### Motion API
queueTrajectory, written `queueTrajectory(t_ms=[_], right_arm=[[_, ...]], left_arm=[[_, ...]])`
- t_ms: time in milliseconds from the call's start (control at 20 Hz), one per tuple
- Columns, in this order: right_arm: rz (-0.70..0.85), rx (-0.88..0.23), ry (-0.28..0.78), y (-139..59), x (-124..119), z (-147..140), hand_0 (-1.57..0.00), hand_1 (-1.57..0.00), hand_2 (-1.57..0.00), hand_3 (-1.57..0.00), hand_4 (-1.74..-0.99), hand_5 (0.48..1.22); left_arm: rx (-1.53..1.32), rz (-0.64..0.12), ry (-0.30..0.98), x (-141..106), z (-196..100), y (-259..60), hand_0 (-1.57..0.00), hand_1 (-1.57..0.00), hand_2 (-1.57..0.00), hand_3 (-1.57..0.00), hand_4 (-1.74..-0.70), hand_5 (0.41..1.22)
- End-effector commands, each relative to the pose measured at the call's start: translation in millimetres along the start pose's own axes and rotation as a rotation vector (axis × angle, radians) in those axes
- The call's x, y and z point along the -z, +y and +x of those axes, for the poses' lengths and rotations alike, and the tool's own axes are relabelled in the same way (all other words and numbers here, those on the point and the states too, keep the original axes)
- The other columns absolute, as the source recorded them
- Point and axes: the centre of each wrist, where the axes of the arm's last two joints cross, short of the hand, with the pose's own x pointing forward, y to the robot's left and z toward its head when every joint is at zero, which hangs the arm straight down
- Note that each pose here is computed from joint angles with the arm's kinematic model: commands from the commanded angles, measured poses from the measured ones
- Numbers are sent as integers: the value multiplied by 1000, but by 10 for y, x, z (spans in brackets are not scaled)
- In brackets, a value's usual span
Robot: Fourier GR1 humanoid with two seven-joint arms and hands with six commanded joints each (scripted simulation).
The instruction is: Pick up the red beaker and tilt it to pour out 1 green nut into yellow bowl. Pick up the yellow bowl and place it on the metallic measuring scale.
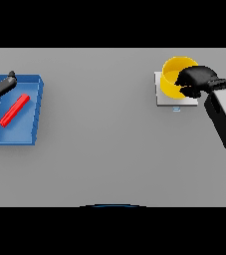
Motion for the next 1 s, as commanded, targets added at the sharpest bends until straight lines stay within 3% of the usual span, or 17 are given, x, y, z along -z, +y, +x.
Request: queueTrajectory(t_ms=[0,100,150,200,250,350,450,550,700,950], right_arm=[[7,7,-4,-8,-7,-32,-1548,-1420,-1568,-1481,-1721,1221],[25,25,5,-18,18,-22,-1536,-1411,-1569,-1165,-1728,1221],[33,35,4,-42,13,-10,-1543,-1443,-1496,-1022,-1659,1221],[39,45,15,-36,24,-11,-1525,-1350,-1348,-907,-1596,1134],[46,49,23,-17,29,-22,-1219,-1083,-1132,-824,-1548,1053],[56,48,18,-17,30,-41,-780,-692,-810,-711,-1470,928],[70,51,20,0,49,-39,-499,-443,-597,-635,-1425,851],[68,51,6,-11,68,-18,-319,-283,-449,-572,-1397,799],[91,31,-8,-11,84,-39,-163,-144,-288,-475,-1356,755],[108,14,-2,-1,97,-53,-53,-47,-115,-348,-1308,733]], left_arm=[[2,4,-1,-6,-30,21,1,1,1,1,-806,734],[5,3,-2,-1,-20,-16,1,1,1,1,-811,740],[5,5,-3,12,7,2,1,1,1,1,-813,745],[7,-4,-1,16,-36,-33,1,1,1,1,-812,745],[6,-4,7,15,-6,-32,1,1,1,1,-812,744],[1,-4,24,65,-36,-24,1,1,1,1,-812,745],[13,-9,4,61,-37,-46,1,1,1,1,-805,740],[2,-4,-1,59,0,-51,1,1,1,1,-809,739],[0,-4,10,68,7,-63,1,1,1,1,-812,736],[-9,3,9,74,-10,-2,1,1,1,1,-821,734]])
